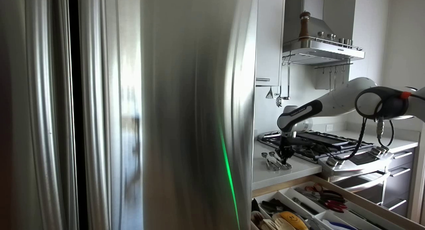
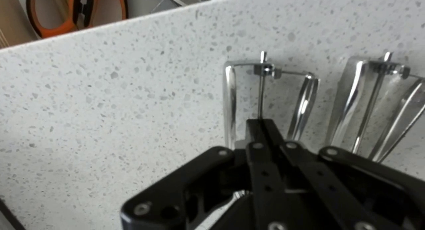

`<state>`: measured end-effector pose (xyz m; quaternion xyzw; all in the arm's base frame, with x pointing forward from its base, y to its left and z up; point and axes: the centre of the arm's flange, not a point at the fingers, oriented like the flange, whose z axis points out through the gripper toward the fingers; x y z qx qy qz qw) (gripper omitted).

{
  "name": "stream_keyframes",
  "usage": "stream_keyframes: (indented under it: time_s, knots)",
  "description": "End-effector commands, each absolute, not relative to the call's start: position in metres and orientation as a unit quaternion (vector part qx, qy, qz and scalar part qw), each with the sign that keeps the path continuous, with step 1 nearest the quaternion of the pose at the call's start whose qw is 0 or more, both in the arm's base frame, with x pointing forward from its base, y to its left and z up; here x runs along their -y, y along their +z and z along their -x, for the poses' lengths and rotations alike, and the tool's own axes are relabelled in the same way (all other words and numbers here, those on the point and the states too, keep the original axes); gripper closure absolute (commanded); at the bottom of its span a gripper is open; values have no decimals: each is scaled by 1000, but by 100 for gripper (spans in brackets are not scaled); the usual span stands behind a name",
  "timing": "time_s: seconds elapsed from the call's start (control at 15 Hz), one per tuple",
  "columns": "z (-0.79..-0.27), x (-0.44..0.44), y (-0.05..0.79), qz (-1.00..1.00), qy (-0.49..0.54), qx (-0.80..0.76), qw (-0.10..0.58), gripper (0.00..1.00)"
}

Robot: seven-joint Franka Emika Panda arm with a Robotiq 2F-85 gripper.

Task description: Put the pair of scissors in the drawer then put an ice cream scoop on the countertop

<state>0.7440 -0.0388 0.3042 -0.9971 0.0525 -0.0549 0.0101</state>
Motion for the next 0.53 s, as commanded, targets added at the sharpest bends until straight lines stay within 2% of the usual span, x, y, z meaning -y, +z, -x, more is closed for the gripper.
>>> stream_keyframes:
  time_s: [0.0, 0.47]
  knots:
    - [-740, 36, 315, 997, -56, -44, 12, 99]
    - [-741, 36, 316, 997, -56, -45, 13, 91]
